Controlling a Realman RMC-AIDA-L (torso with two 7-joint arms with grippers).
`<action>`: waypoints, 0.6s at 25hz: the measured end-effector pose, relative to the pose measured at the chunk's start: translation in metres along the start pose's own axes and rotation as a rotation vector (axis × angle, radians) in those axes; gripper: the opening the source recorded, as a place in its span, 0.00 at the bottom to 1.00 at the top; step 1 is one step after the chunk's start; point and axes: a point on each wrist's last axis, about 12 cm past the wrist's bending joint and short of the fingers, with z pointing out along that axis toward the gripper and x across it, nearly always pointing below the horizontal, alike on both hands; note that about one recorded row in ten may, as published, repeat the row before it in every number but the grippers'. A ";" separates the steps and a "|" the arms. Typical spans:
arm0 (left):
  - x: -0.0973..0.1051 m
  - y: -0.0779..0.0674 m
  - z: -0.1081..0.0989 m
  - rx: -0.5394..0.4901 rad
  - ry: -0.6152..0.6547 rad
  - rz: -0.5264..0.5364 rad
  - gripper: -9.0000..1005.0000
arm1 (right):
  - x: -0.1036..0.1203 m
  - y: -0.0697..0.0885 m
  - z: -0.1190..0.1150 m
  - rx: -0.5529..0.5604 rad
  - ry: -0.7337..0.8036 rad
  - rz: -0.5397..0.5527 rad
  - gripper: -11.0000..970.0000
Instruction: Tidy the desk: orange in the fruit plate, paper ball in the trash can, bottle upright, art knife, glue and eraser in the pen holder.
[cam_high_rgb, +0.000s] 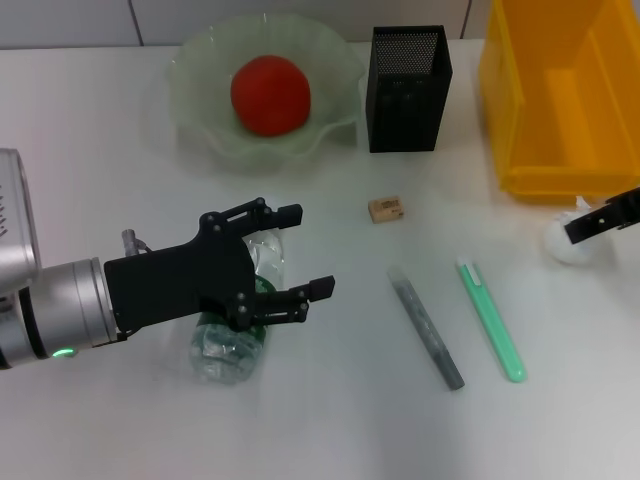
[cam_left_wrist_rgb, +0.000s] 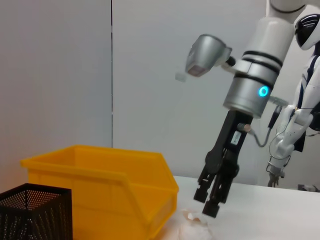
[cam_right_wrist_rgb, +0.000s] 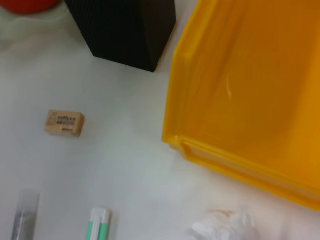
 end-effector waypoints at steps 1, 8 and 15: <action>0.000 0.000 0.000 0.000 0.000 0.000 0.86 | 0.000 0.000 0.000 0.000 0.000 0.000 0.80; 0.000 0.001 0.001 -0.005 0.002 0.003 0.86 | -0.010 0.007 0.031 -0.015 0.059 -0.019 0.78; 0.000 0.002 0.000 -0.017 0.002 0.004 0.86 | -0.012 0.008 0.035 -0.018 0.080 -0.025 0.69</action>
